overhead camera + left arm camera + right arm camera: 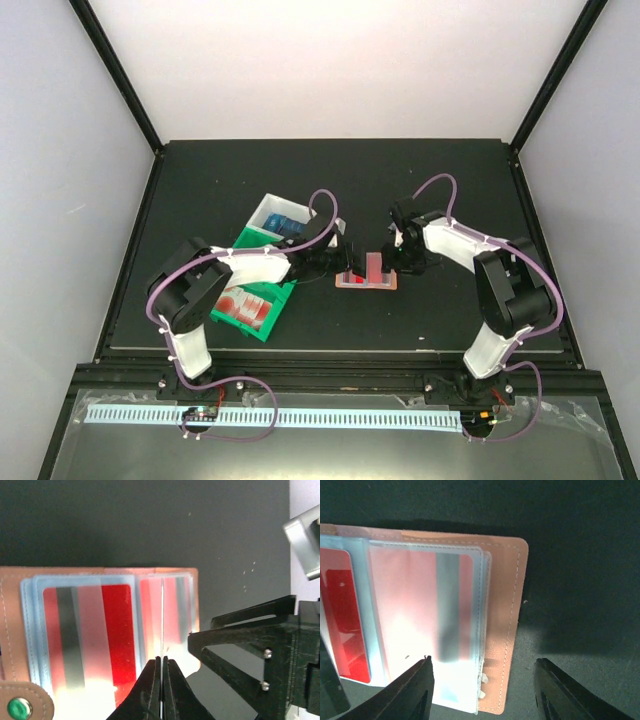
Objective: Put the credit cards into the card holder
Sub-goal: Insert the credit card into the card holder.
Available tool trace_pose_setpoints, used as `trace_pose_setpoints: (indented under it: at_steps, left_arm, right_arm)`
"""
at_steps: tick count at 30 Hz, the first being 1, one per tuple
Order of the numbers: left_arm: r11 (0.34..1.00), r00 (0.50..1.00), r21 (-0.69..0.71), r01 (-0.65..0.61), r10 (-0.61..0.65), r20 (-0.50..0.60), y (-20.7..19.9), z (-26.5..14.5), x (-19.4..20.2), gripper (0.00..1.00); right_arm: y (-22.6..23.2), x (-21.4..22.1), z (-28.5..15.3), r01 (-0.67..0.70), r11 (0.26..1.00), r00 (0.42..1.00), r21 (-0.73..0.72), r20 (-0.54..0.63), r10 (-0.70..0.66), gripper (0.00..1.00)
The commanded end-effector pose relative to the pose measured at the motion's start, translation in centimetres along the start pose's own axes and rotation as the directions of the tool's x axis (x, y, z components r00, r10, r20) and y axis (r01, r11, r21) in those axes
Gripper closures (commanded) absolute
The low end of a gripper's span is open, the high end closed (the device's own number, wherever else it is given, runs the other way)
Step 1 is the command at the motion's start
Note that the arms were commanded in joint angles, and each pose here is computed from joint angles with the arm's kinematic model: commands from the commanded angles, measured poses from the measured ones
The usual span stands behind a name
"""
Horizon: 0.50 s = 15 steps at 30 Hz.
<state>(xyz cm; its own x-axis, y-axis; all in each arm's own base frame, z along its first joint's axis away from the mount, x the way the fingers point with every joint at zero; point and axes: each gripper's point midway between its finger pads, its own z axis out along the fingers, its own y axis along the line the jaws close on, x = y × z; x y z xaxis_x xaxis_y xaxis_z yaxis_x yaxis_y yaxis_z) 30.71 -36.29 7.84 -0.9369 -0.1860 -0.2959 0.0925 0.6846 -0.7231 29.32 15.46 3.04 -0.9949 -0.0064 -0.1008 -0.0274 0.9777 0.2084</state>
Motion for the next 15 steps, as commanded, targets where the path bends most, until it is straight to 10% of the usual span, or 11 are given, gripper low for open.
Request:
trace_pose_setpoints:
  at_steps: [1, 15]
  left_arm:
    - [1.000, 1.000, 0.004, 0.011, -0.011, 0.012, 0.1, 0.8, 0.6, 0.98]
    - [1.000, 1.000, -0.006, 0.014, -0.014, 0.017, 1.3, 2.4, 1.2, 0.98]
  right_arm:
    - [-1.1, 1.3, 0.7, -0.004, 0.998, 0.999, 0.061, -0.032, 0.005, 0.45]
    - [-1.2, 2.0, 2.1, -0.025, 0.998, 0.997, 0.063, -0.070, 0.029, 0.55]
